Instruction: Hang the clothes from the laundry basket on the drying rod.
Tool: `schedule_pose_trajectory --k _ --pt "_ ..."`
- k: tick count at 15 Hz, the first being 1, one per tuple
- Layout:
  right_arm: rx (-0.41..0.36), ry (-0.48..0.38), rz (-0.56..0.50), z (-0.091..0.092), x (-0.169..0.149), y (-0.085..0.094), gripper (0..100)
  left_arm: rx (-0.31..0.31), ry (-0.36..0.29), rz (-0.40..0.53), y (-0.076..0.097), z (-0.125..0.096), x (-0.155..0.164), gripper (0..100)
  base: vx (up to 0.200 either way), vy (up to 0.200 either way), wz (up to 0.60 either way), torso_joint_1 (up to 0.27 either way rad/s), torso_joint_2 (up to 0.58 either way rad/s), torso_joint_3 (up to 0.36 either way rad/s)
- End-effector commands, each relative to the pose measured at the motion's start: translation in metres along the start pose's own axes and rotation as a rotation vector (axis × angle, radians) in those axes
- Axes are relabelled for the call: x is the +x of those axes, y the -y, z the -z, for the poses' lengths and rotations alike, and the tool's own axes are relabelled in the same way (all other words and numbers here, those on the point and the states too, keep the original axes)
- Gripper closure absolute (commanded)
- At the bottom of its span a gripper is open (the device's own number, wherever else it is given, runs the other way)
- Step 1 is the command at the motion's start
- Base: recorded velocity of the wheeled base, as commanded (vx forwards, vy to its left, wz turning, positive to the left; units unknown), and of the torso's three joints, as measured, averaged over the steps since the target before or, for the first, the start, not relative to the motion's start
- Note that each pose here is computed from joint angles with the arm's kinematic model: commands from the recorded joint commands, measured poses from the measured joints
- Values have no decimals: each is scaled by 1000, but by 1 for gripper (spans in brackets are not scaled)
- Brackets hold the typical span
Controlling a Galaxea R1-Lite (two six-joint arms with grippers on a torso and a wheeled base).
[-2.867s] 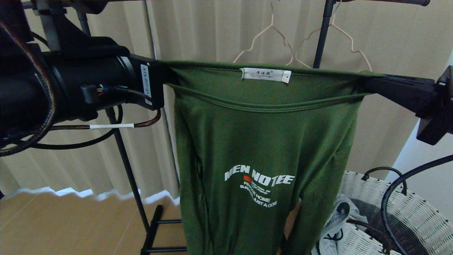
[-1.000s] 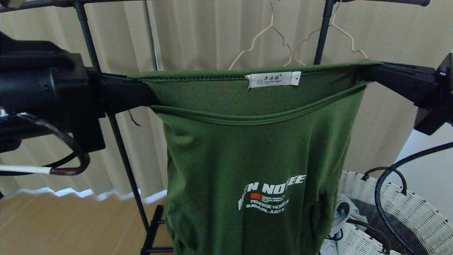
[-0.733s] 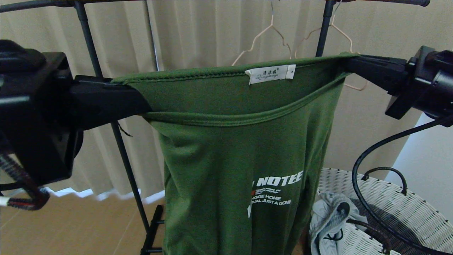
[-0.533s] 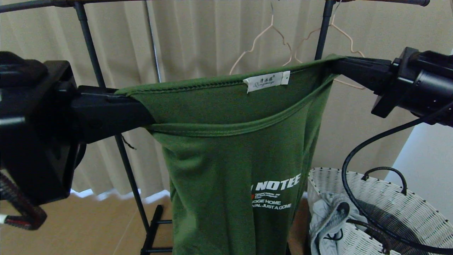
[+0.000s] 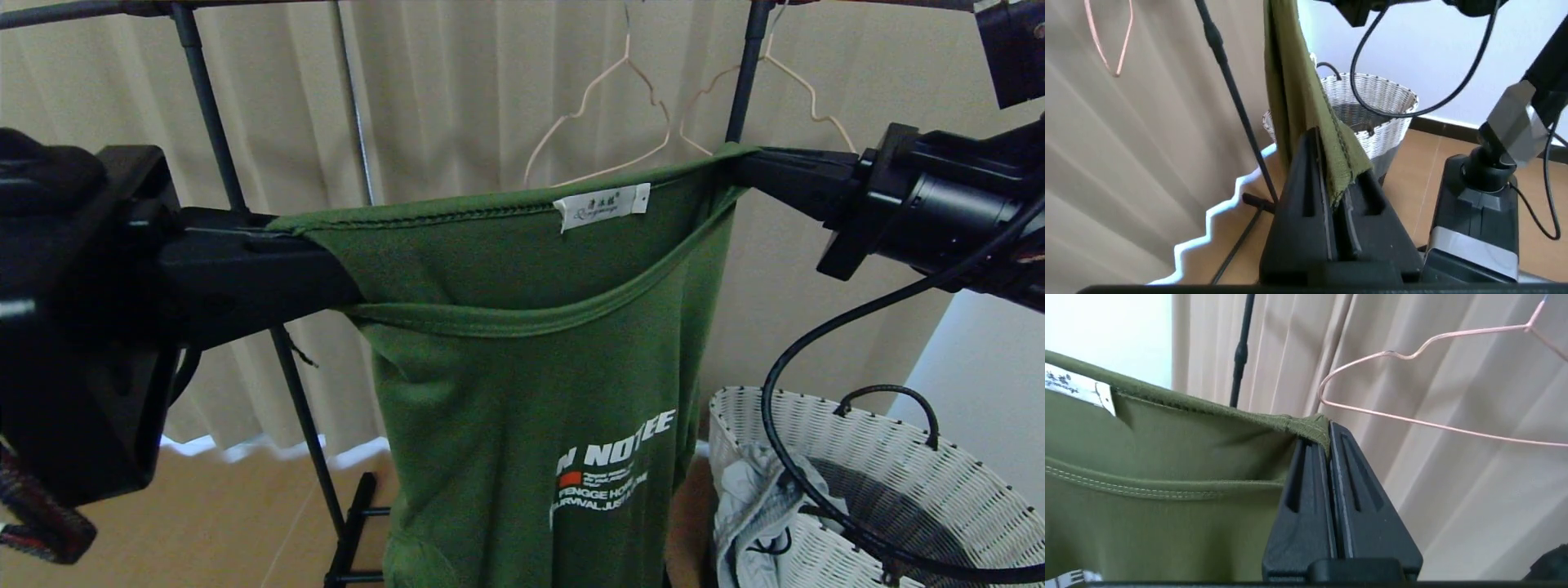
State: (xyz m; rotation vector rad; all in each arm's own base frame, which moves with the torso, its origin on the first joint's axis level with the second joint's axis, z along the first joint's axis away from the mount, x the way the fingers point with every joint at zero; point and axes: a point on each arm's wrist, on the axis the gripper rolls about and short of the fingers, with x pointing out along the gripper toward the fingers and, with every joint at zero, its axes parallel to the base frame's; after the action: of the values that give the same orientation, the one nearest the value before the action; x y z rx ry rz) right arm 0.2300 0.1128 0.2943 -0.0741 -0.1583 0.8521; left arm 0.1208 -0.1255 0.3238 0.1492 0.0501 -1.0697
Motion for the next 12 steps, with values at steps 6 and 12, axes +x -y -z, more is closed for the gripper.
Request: schedule_pose_trajectory --k 6,12 --pt "-32 60 90 -24 -22 -5 100 0 -10 -175 -12 -12 15 100 0 0 0 0 0 0" --pt "-31 55 91 -47 -63 -23 100 -11 -37 -400 -28 -18 47 100 0 0 0 0 0 0"
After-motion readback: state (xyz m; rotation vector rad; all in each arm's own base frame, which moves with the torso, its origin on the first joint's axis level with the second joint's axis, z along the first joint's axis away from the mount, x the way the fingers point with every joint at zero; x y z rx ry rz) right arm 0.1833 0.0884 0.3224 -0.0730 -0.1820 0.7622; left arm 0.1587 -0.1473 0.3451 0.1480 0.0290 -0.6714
